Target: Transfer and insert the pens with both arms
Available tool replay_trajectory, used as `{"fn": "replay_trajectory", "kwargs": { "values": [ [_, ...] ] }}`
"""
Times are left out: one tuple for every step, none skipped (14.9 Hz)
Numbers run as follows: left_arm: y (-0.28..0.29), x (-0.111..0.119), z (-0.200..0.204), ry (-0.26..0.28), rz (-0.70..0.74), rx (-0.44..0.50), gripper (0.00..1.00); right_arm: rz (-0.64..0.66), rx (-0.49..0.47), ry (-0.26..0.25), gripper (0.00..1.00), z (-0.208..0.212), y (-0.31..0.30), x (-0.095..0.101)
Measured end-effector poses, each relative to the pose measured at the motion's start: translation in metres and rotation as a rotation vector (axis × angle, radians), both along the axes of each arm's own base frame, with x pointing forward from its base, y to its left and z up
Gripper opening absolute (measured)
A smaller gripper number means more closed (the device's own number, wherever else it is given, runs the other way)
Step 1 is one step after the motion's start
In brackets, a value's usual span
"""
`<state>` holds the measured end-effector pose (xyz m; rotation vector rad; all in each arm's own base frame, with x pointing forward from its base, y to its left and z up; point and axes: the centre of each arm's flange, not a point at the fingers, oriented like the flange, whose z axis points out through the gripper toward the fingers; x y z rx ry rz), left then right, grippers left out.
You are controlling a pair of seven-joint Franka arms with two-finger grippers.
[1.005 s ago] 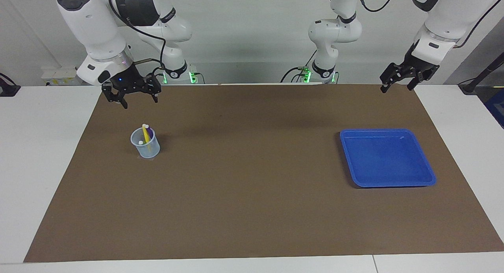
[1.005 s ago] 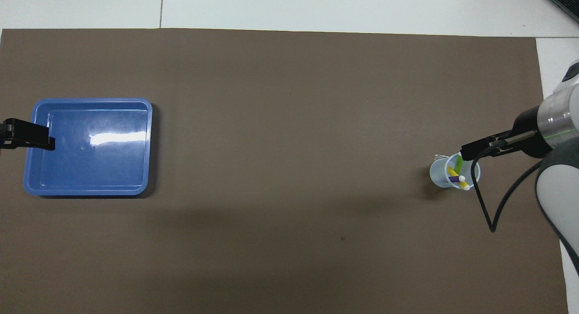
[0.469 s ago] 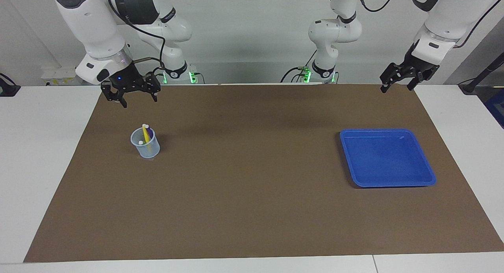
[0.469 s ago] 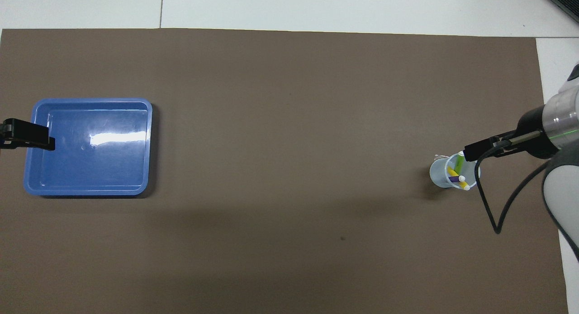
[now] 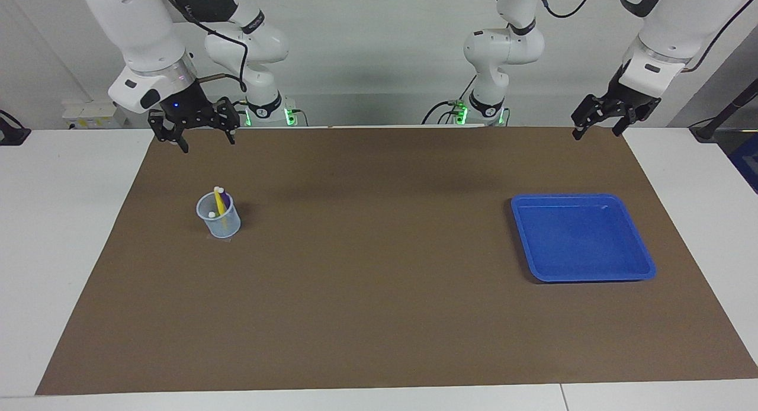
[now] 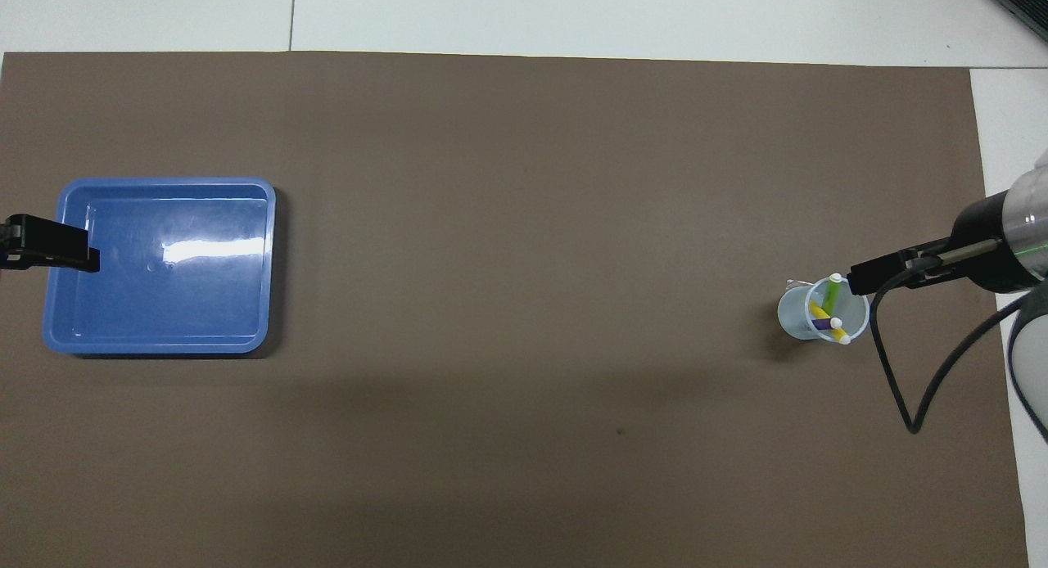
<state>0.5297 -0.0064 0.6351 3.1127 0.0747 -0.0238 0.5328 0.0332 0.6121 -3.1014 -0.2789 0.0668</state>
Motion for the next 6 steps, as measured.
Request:
{"fn": "replay_trajectory", "kwargs": {
  "values": [
    [0.0, 0.0, 0.0, 0.0, 0.0, 0.0, 1.0, -0.004, 0.0, -0.001, 1.0, 0.007, -0.001, -0.001],
    [0.0, 0.0, 0.0, 0.0, 0.0, 0.0, 1.0, -0.007, 0.0, -0.005, 1.0, 0.013, -0.001, -0.002],
    [0.0, 0.0, 0.0, 0.0, 0.0, 0.0, 1.0, -0.011, 0.001, -0.011, 1.0, 0.019, -0.003, -0.002],
    [0.0, 0.0, 0.0, 0.0, 0.0, 0.0, 1.0, -0.015, 0.001, -0.015, 1.0, 0.021, -0.004, -0.002],
    [0.0, 0.0, 0.0, 0.0, 0.0, 0.0, 1.0, -0.017, 0.001, -0.016, 1.0, 0.022, -0.005, -0.002],
    [0.0, 0.0, 0.0, 0.0, 0.0, 0.0, 1.0, -0.017, 0.001, -0.016, 1.0, 0.022, -0.006, -0.002]
  ]
}}
